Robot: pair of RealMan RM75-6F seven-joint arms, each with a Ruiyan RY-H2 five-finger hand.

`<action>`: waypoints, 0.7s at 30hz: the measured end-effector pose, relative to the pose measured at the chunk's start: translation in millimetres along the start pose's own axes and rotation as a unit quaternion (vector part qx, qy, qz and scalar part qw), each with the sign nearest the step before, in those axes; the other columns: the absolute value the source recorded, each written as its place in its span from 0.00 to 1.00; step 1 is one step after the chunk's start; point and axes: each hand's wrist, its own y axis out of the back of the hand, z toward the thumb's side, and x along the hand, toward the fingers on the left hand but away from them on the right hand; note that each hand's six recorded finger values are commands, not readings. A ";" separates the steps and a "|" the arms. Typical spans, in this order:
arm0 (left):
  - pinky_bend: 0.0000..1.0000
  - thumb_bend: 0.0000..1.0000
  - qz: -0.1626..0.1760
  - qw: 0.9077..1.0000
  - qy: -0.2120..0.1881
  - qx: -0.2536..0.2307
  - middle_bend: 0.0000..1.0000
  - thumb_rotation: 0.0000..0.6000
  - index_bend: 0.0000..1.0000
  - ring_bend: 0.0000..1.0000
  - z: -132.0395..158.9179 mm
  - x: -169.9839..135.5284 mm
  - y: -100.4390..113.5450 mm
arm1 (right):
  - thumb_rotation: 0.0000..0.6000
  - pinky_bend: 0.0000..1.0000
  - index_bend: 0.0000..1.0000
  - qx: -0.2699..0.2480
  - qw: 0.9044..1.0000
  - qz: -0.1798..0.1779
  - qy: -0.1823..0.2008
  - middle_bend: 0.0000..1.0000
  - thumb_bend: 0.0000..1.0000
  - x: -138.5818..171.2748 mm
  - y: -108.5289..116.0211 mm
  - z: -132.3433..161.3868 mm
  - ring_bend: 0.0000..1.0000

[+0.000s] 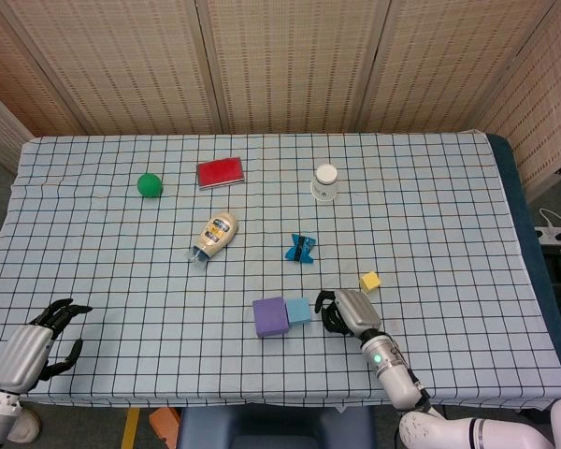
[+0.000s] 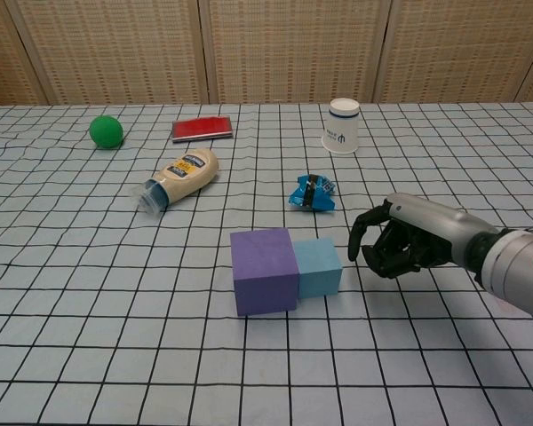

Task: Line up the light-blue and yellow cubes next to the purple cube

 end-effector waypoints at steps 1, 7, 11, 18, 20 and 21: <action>0.40 0.50 0.000 1.000 0.000 0.000 0.28 1.00 0.25 0.14 -0.1 0.0 0.0 | 1.00 1.00 0.53 0.000 1.000 0.002 0.000 0.89 0.56 0.4 -0.8 -0.1 0.83; 0.40 0.50 0.000 1.000 0.001 -0.001 0.28 1.00 0.25 0.14 -0.5 0.2 0.3 | 1.00 1.00 0.53 -0.003 1.000 0.008 0.001 0.89 0.57 1.0 -4.6 0.6 0.83; 0.40 0.50 0.001 1.000 0.001 -0.001 0.28 1.00 0.25 0.14 -0.5 0.1 0.6 | 1.00 1.00 0.53 -0.008 1.000 0.011 0.005 0.89 0.57 0.6 -6.9 1.5 0.83; 0.40 0.50 0.001 1.000 0.002 -0.001 0.28 1.00 0.25 0.14 -1.0 0.4 0.6 | 1.00 1.00 0.53 -0.027 0.999 0.005 0.026 0.89 0.57 -1.0 -9.4 4.9 0.83; 0.40 0.50 0.001 1.000 0.002 -0.001 0.27 1.00 0.25 0.14 -1.0 0.3 0.7 | 1.00 1.00 0.53 -0.034 0.999 0.003 0.032 0.89 0.56 -1.5 -10.4 4.9 0.83; 0.40 0.50 0.001 1.000 0.002 -0.001 0.28 1.00 0.25 0.14 -1.0 0.4 0.6 | 1.00 1.00 0.53 -0.038 0.999 0.003 0.036 0.89 0.56 -1.8 -11.4 4.6 0.83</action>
